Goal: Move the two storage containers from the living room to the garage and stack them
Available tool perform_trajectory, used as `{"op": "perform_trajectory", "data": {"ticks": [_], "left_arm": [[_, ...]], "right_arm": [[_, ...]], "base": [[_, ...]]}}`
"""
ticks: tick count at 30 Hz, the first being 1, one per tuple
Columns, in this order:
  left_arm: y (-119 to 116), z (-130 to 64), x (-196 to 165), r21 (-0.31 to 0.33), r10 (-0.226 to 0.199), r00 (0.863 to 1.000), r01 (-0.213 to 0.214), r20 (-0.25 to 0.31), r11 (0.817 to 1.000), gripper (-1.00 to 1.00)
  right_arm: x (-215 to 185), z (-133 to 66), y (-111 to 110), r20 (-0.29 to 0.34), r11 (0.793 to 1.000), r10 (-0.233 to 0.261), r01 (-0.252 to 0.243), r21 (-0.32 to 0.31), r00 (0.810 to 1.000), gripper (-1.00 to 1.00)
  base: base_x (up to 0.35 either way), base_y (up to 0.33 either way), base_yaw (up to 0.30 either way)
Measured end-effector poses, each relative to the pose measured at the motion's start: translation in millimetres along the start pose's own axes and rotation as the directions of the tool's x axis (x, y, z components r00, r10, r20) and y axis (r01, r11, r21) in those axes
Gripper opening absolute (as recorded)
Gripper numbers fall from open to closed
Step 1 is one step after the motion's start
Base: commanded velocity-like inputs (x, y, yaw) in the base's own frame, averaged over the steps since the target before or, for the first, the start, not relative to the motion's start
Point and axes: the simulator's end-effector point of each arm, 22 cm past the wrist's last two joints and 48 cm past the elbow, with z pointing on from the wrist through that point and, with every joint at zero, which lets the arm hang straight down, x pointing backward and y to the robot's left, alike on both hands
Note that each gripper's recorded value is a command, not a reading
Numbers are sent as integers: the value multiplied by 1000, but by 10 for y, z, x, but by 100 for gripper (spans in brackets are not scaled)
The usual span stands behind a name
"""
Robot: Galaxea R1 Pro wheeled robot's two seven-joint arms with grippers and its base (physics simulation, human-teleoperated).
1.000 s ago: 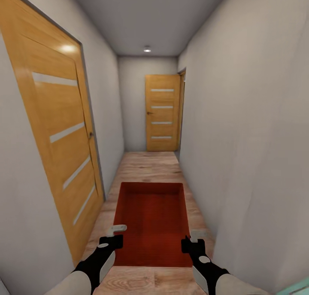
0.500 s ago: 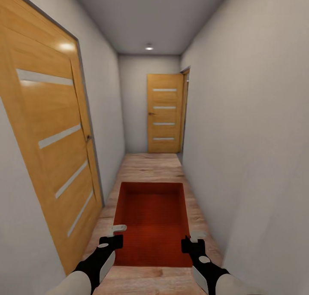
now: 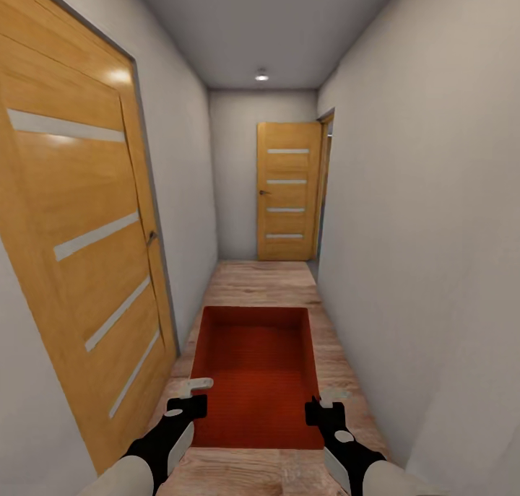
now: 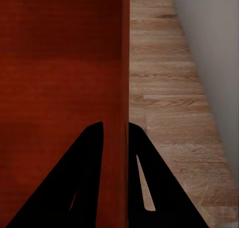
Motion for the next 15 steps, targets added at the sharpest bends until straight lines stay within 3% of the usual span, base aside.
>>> {"op": "perform_trajectory", "data": {"ticks": [15], "left_arm": [[0, 0, -1, 0, 0, 1000, 0, 0, 1000, -100]], "right_arm": [[-2, 1, 0, 0, 1000, -1, 1, -1, 1000, -100]], "base": [[322, 0, 0]]}}
